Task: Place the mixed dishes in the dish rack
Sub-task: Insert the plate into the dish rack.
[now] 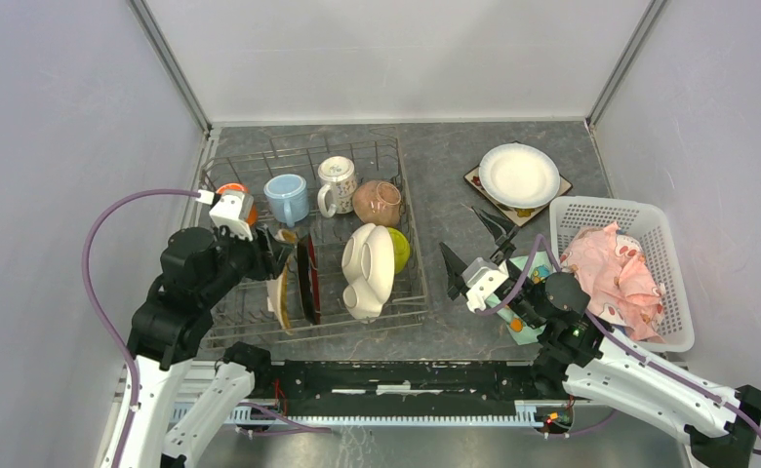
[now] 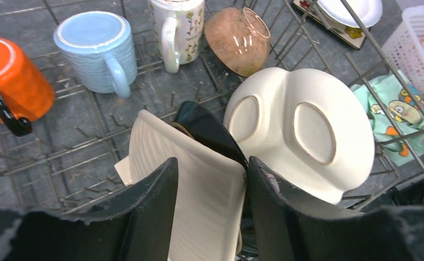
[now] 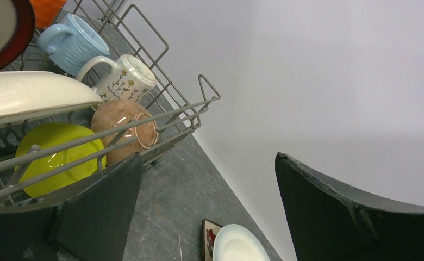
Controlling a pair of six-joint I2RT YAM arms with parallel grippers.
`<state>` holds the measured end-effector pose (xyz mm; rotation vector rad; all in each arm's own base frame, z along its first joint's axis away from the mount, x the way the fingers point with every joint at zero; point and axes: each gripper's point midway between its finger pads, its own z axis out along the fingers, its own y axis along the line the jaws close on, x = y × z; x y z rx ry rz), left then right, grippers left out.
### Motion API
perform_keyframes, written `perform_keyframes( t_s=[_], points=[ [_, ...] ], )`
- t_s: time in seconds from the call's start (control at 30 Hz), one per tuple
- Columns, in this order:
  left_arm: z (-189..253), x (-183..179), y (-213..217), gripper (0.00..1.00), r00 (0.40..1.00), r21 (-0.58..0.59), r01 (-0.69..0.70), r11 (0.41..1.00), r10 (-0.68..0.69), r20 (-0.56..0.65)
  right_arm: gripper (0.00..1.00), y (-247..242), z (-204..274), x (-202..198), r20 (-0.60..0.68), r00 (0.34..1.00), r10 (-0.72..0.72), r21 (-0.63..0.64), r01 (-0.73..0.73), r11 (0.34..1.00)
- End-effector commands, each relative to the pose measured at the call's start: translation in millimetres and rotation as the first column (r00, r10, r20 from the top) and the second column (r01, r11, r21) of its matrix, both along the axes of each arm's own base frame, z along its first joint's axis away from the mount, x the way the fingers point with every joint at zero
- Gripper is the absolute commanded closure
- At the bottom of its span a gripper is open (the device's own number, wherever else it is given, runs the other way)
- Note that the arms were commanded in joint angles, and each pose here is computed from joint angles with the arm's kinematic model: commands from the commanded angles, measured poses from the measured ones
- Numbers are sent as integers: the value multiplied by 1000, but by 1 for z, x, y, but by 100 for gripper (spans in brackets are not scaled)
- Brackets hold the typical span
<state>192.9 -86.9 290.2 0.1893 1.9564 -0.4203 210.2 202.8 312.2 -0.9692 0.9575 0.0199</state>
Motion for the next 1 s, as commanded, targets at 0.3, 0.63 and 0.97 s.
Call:
perform_keyframes(
  t_s=[0.3,0.63,0.97],
  points=[
    [16,12,-2,35,997,-92,-77,993,75,-24,2,2,5,1,1,1000,2,18,-2,1000],
    [13,43,10,34,981,8,-175,984,175,-87,2,8,9,20,-358,934,-7,327,133,935],
    [27,56,3,29,994,25,-107,994,106,27,2,-37,15,91,-593,719,-363,214,576,789]
  ],
)
